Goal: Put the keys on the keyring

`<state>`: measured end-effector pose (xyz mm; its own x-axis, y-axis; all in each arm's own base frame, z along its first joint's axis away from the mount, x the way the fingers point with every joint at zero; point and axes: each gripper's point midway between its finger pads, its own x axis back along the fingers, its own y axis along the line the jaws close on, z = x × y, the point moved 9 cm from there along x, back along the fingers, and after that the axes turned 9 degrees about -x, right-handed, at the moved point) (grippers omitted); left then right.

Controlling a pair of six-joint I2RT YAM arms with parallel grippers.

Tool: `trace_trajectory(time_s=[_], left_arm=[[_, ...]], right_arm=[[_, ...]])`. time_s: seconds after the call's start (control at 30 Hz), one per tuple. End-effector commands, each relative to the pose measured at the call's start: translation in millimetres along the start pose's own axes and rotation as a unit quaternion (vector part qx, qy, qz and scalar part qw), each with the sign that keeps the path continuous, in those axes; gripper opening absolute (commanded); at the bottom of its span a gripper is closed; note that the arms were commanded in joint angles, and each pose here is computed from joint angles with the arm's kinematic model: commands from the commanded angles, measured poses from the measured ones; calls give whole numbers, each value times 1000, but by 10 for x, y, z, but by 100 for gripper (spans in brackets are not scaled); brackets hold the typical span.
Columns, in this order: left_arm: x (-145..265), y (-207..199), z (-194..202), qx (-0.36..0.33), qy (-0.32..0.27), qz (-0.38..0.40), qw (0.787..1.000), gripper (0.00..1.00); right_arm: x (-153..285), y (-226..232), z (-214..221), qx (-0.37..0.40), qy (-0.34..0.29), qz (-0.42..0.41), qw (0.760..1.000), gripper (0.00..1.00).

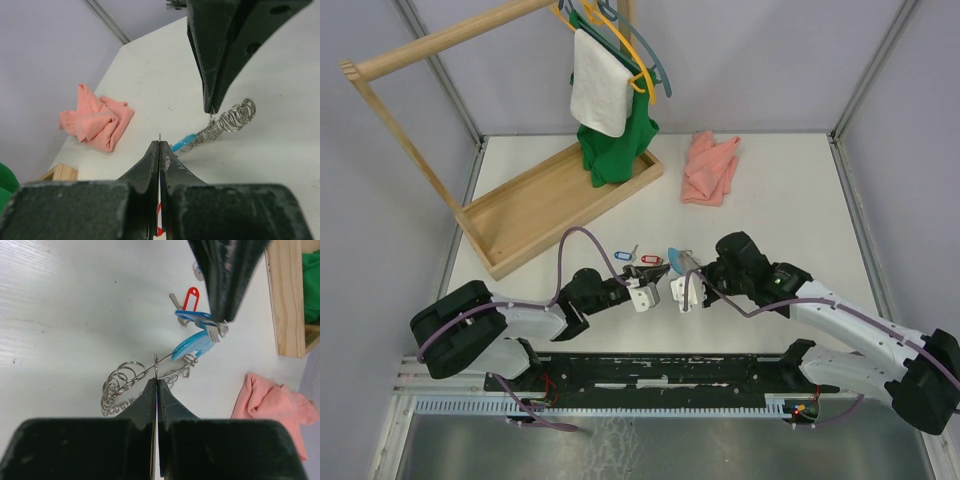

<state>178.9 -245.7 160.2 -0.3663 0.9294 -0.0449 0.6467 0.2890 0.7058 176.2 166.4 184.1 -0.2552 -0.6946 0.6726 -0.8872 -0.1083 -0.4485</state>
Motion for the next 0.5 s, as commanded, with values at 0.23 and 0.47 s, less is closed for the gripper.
trace_trajectory(time_s=[0.23,0.47], left_arm=[[5,51,-109,-25,-34,8,999,3],[-52,30,-138,-21,-50,28,998,3]], right_arm=[[106,-131,-99,-25,-66,47,996,1],[126,-155,-98,-19,-66,65,996,1]])
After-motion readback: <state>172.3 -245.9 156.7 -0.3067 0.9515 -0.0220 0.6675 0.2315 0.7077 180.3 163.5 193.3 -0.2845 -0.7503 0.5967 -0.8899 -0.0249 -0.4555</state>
